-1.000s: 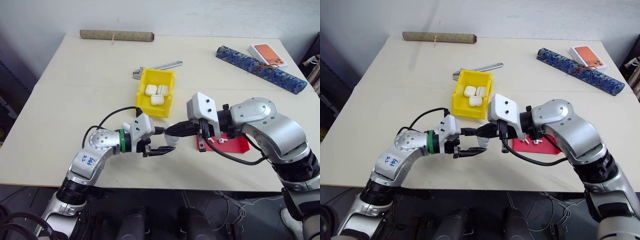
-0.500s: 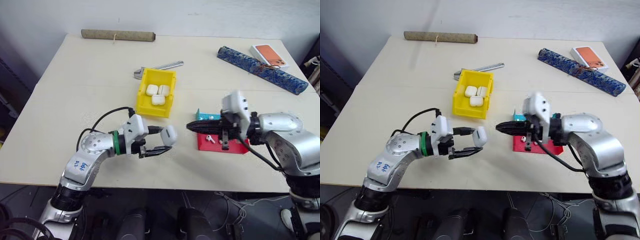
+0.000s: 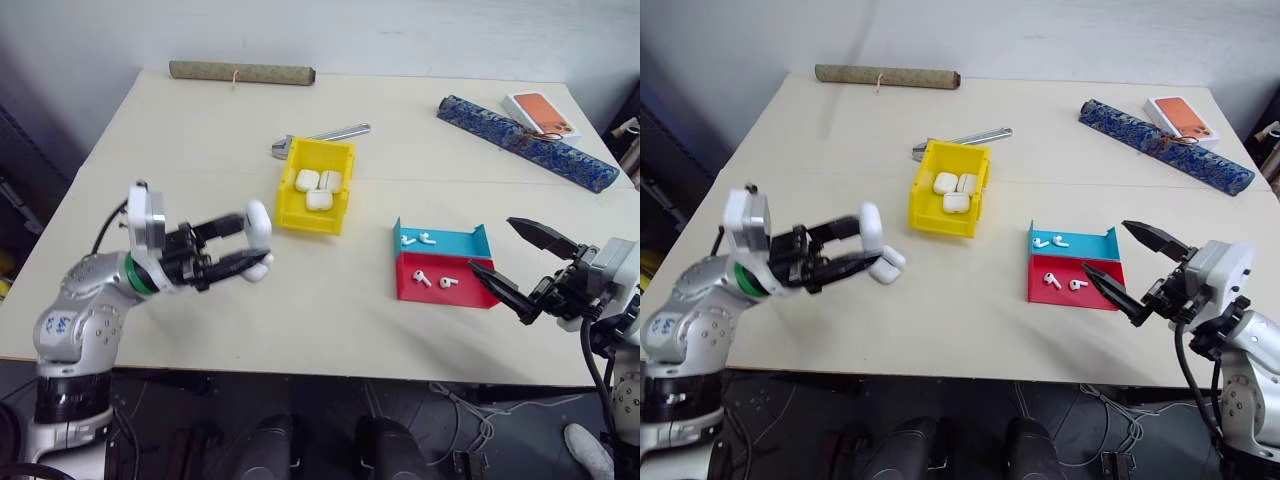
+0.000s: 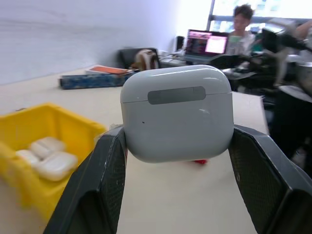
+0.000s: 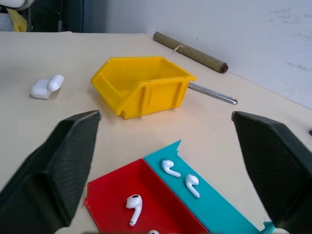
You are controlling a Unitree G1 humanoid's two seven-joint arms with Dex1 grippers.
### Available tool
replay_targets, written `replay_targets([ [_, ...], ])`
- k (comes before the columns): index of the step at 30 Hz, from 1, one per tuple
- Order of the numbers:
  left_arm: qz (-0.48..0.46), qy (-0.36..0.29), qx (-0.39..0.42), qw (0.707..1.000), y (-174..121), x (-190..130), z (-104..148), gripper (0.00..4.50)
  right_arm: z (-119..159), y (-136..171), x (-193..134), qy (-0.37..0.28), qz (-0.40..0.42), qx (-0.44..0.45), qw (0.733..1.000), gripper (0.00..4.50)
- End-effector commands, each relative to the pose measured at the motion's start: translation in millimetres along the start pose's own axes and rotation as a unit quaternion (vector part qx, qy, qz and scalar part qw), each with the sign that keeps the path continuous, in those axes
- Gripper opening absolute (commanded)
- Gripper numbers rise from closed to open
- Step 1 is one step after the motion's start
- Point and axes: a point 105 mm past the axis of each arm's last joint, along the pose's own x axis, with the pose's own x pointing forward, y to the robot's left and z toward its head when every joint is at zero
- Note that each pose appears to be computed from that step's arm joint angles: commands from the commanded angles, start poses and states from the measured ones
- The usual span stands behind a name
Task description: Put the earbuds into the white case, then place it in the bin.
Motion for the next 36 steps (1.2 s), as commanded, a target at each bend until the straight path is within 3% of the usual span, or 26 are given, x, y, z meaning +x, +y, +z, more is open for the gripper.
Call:
replay_targets([
  [1,0.091,0.029,0.055,0.994,43,45,-5,2.74,-4,18,-9,0.007,0.025,-0.023,0.999,4.44],
  [6,0.131,0.092,0.111,0.981,79,97,-23,2.74,-14,25,-13,0.018,0.010,-0.032,0.999,4.44],
  [10,0.175,0.133,0.124,0.968,101,112,-35,2.74,-14,26,-12,0.016,-0.004,-0.038,0.999,4.44],
  [13,0.172,0.124,0.102,0.972,102,121,-39,2.74,-13,26,-11,0.013,-0.018,-0.043,0.999,4.44],
  [18,0.170,0.092,0.096,0.976,102,124,-31,4.34,-12,26,-14,0.014,-0.029,-0.046,0.998,4.50],
  [19,0.168,0.087,0.096,0.977,102,124,-29,4.45,-12,26,-15,0.015,-0.030,-0.047,0.998,4.50],
  [21,0.160,0.056,0.081,0.982,103,109,-16,4.45,-12,23,-19,0.019,-0.025,-0.048,0.998,4.50],
  [25,0.110,0.060,0.096,0.987,92,61,-7,4.45,-13,14,-23,0.032,-0.003,-0.055,0.998,4.50],
  [28,0.041,0.105,0.123,0.986,58,12,-15,4.45,-16,3,-23,0.047,0.030,-0.063,0.996,4.50],
  [31,0.062,0.157,0.152,0.974,34,-41,-25,4.45,-20,-2,-25,0.069,0.083,-0.073,0.991,4.50],
  [36,0.124,0.225,0.123,0.959,-3,-113,-43,4.45,-29,-10,-30,0.099,0.146,-0.080,0.981,4.50],
])
